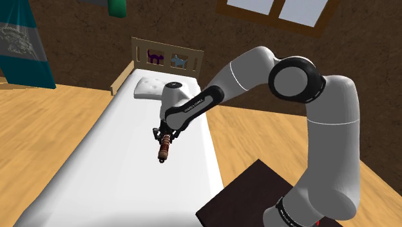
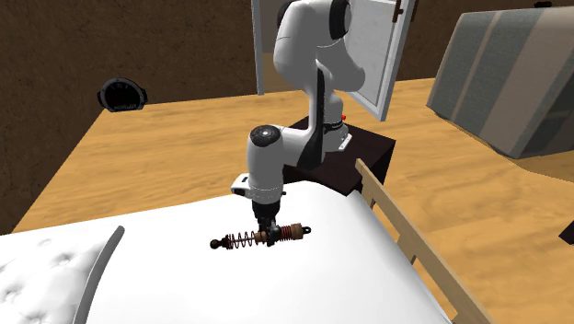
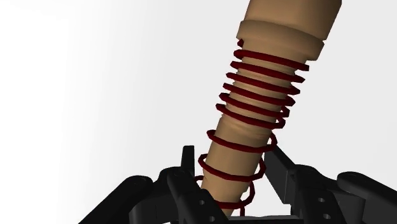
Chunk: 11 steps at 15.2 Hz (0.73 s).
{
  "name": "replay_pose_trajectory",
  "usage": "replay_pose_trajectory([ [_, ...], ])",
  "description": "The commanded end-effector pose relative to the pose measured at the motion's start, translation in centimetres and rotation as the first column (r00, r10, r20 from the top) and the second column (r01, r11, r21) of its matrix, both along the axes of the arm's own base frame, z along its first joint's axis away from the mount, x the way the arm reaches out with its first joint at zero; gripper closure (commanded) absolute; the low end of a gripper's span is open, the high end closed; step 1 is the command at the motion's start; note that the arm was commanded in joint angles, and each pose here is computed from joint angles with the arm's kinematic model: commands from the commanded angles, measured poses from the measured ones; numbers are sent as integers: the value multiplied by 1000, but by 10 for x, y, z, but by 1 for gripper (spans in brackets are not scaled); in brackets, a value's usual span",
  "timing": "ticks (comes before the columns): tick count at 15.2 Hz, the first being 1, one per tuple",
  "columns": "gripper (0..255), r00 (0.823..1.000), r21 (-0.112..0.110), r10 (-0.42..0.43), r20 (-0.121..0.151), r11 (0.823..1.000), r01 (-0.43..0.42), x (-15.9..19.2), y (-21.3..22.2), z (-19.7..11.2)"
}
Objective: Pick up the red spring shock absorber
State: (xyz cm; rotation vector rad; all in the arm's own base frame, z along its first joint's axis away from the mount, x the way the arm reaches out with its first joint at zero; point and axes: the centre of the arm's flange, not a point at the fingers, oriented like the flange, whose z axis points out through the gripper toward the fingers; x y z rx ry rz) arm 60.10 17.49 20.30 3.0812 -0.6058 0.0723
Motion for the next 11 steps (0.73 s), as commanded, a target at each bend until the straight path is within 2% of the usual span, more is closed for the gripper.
replay_pose_trajectory([
  [1,255,1000,0,0,0,1000,0,1,1,10],
  [9,255,1000,0,0,0,1000,0,1,1,52],
  [11,255,1000,0,0,0,1000,0,1,1,53],
])
